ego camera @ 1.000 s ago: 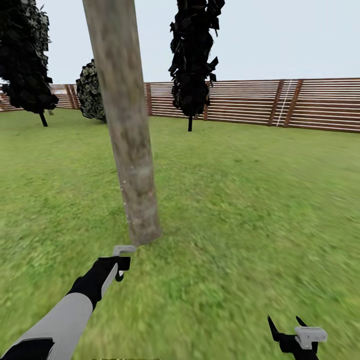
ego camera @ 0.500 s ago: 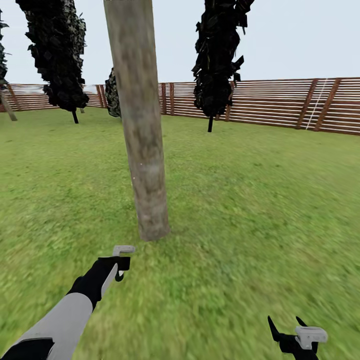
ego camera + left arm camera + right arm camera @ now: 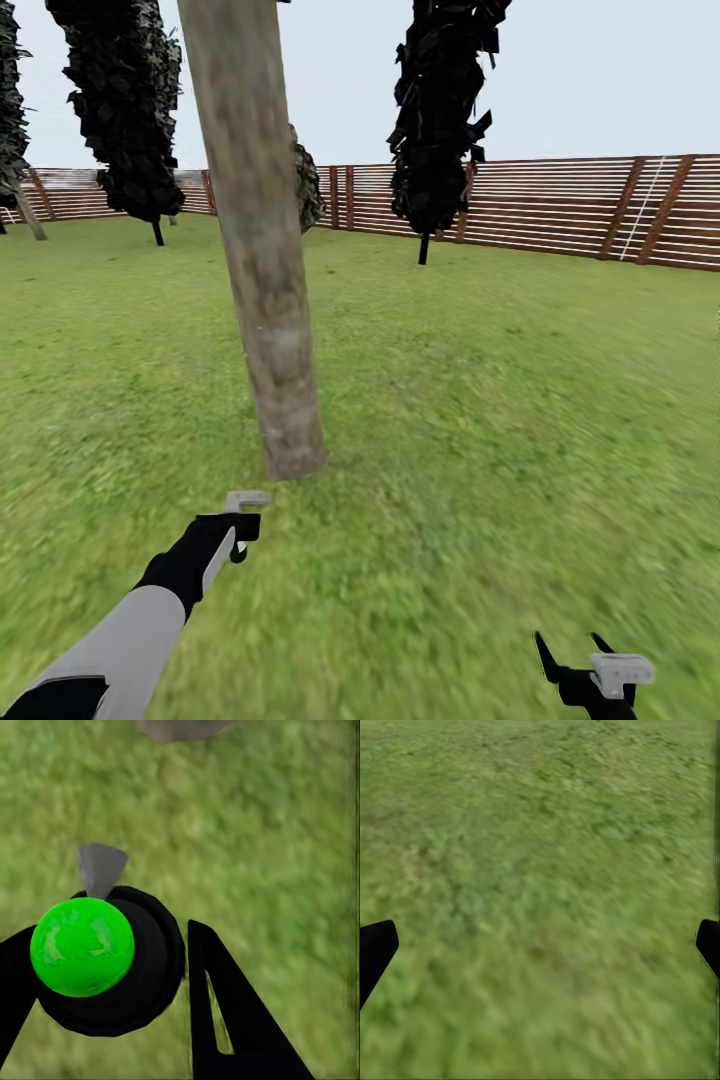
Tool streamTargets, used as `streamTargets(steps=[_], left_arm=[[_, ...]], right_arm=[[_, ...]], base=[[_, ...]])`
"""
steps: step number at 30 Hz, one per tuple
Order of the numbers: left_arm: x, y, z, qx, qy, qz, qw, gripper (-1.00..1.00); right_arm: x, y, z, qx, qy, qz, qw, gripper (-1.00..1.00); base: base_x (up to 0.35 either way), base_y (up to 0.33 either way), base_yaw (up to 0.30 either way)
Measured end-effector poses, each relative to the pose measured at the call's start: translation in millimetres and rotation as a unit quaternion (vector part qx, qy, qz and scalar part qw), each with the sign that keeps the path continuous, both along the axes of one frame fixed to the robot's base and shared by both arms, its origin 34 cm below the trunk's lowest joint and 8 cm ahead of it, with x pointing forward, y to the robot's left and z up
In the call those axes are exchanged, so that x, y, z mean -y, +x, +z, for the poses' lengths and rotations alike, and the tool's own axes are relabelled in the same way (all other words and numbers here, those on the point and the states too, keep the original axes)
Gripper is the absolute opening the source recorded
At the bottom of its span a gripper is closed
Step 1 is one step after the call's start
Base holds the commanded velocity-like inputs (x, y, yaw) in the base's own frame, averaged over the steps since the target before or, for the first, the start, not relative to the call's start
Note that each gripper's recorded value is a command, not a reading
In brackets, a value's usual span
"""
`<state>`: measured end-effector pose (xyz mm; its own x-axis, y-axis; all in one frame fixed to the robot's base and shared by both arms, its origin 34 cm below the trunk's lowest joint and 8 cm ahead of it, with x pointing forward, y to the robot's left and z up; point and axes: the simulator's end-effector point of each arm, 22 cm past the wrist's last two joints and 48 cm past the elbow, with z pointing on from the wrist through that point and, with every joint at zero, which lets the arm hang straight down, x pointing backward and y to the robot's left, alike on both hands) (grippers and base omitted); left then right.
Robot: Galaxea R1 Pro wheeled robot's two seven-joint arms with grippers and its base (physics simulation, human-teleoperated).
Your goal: In the garden, pick up the pesticide atomizer on the floor and spray pesticide onto both trees until each tree trunk is fully covered.
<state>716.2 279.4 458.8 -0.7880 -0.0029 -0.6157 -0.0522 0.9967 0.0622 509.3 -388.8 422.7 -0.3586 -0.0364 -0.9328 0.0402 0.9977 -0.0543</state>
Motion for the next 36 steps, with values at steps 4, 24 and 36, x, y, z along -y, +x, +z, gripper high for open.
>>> streamTargets(steps=[4, 24, 36], left_arm=[[-0.1, 0.1, 0.1, 0.0, 0.0, 0.0, 1.0, -1.0], [1.0, -0.2, 0.1, 0.0, -0.002, 0.0, 1.0, -1.0], [1.1, -0.1, 0.2, 0.0, -0.002, 0.001, 1.0, -1.0]], right_arm=[[-0.1, 0.2, 0.1, 0.0, 0.0, 0.0, 1.0, 1.0], [-0.5, 0.4, 0.4, 0.0, 0.0, 0.0, 1.0, 1.0], [-0.4, 0.4, 0.5, 0.001, 0.0, 0.0, 1.0, 1.0]], base=[[0.0, -0.277, 0.0], [0.072, -0.276, 0.257], [0.164, -0.265, 0.277]])
